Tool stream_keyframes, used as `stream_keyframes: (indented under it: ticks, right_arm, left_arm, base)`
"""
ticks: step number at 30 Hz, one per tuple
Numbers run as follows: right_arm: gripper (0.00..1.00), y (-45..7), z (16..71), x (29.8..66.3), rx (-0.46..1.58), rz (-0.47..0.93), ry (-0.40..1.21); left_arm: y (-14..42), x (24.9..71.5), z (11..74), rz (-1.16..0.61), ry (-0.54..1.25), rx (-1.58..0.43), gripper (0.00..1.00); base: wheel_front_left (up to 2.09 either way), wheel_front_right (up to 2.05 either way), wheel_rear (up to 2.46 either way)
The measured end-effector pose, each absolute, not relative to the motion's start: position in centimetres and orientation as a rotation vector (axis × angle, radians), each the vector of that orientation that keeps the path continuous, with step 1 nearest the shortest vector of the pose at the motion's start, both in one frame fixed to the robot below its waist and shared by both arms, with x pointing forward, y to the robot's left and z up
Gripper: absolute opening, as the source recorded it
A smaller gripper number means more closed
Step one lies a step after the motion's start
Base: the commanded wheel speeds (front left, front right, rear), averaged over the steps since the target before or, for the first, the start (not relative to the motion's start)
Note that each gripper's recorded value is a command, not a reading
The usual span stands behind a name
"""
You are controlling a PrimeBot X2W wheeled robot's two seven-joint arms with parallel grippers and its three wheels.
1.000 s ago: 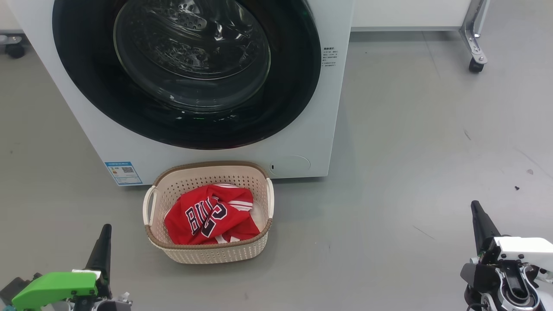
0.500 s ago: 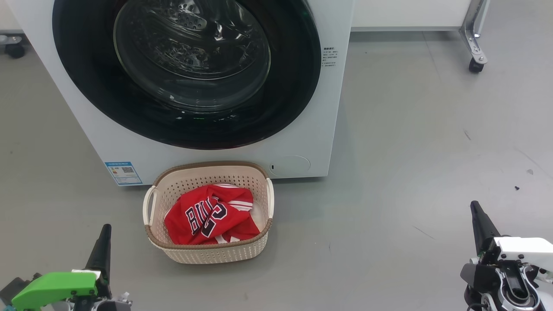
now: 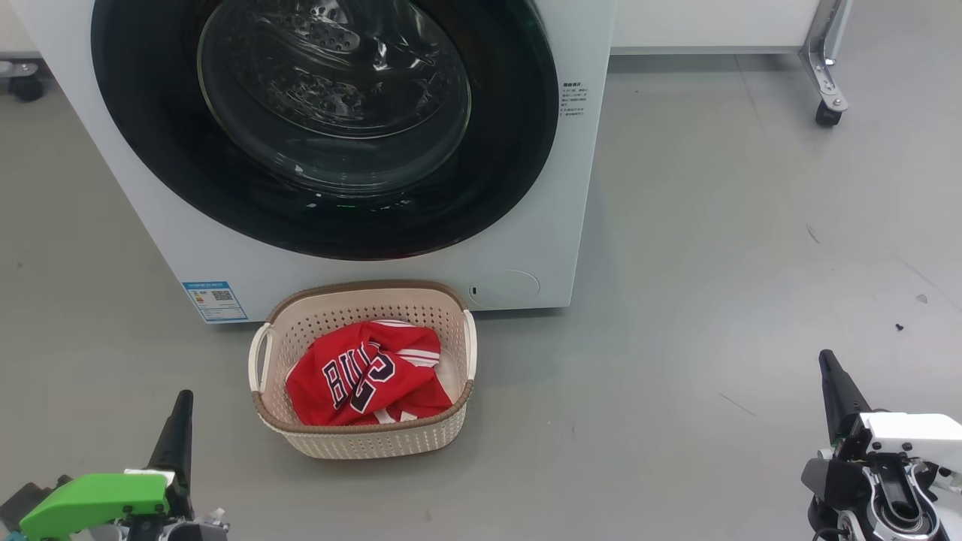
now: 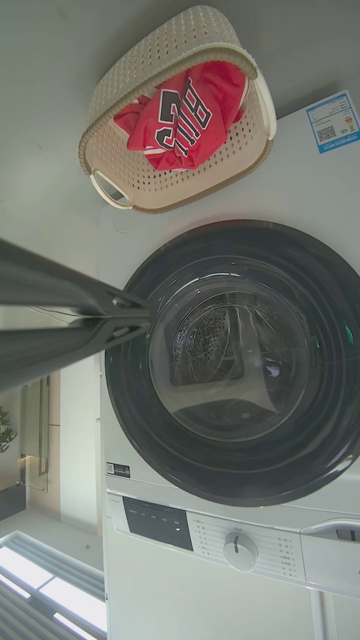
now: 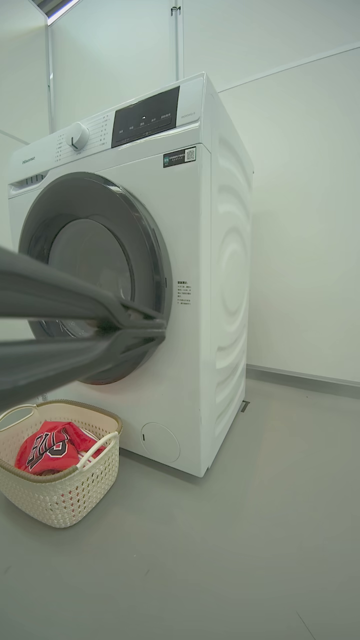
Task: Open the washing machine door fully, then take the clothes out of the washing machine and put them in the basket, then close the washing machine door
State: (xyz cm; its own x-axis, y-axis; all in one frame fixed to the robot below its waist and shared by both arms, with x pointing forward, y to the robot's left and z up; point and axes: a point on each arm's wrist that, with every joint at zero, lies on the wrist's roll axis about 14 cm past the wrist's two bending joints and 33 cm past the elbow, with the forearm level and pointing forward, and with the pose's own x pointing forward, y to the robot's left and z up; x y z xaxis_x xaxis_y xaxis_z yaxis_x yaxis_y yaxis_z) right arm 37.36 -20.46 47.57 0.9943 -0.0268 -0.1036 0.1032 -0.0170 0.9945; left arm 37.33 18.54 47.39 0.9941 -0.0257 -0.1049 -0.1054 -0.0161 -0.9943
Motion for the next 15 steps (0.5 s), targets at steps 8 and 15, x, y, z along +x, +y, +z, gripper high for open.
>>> stream_keyframes:
  ticks: [8, 15]
  right_arm:
    - [0.00, -20.47, 47.53, 37.35, 1.585, -0.105, 0.060]
    - [0.00, -20.48, 47.53, 37.35, 1.585, -0.105, 0.060]
  left_arm:
    - [18.55, 37.34, 47.39, 0.064, 0.102, -1.587, 0.00]
    - [18.57, 37.34, 47.40, 0.064, 0.102, -1.587, 0.00]
  base:
    - [0.00, 0.00, 0.00]
    - [0.00, 0.00, 0.00]
